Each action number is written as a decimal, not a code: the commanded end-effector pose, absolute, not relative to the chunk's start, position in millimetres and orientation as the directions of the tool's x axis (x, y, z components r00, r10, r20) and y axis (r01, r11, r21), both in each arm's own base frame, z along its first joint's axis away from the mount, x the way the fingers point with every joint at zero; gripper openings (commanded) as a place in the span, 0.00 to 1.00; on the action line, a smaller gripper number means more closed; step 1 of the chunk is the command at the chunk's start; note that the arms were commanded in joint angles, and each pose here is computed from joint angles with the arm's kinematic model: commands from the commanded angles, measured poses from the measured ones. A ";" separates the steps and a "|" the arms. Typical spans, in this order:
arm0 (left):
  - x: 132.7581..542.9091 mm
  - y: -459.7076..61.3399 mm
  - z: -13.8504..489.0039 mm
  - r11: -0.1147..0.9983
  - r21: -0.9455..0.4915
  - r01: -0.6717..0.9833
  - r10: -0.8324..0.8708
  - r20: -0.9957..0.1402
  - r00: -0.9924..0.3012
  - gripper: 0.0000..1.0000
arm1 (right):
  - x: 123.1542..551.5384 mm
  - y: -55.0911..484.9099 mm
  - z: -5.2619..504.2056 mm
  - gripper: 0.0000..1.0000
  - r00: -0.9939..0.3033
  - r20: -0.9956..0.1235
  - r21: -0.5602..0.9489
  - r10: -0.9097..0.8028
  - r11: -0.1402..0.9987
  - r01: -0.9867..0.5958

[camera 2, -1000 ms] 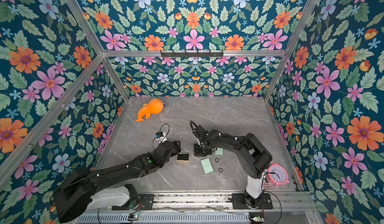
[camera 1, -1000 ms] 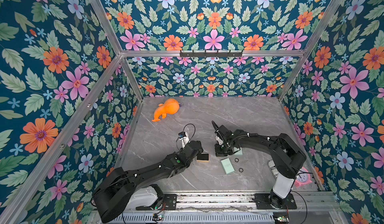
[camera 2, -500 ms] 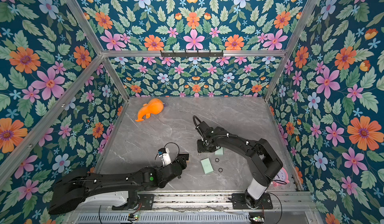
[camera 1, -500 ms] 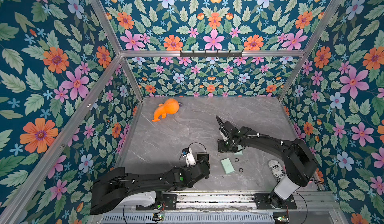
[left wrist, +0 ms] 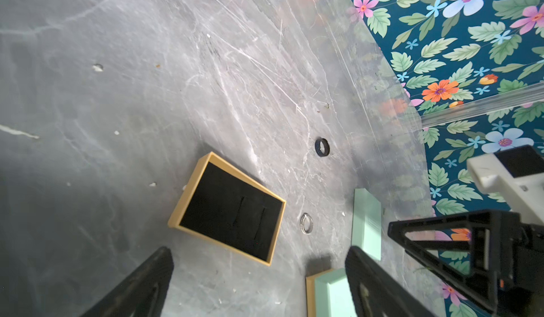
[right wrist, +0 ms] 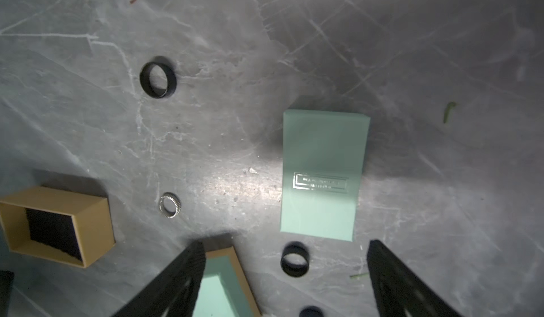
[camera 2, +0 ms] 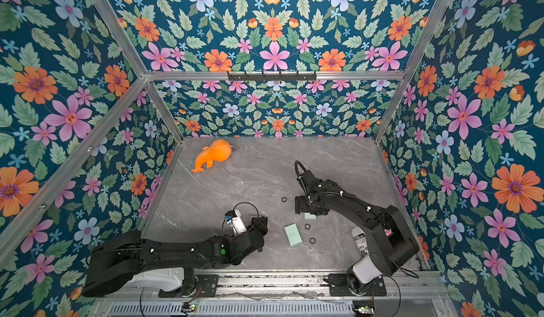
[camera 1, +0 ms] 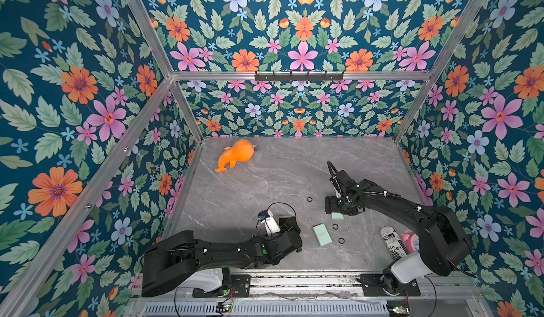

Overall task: Take the rings out of the lift-off lid box
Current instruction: Adjust the jewelry box at the center of the board.

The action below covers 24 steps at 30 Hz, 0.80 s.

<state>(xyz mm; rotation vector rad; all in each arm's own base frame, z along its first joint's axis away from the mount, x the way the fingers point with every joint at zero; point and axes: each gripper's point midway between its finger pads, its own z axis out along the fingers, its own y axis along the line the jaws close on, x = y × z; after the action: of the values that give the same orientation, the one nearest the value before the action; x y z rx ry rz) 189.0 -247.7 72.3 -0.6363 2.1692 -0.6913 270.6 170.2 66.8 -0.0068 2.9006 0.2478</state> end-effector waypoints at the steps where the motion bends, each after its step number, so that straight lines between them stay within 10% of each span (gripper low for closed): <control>1: 192.6 -252.5 73.5 0.703 -0.673 -0.228 -0.658 -0.495 -0.568 0.94 | 275.0 165.6 61.2 0.93 -0.971 -0.238 0.140 0.005 0.990 -0.030; 24: 239.3 -252.9 51.2 0.713 -0.649 -0.266 -0.663 -0.500 -0.557 0.96 | 284.3 162.6 40.1 0.89 -0.977 -0.214 0.123 0.013 0.992 -0.014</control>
<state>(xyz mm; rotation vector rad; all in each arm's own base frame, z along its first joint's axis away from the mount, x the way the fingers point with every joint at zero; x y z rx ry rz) 232.0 -244.7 47.8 -0.7397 2.1468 -0.6401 281.7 164.2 41.6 0.0088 2.9240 0.2053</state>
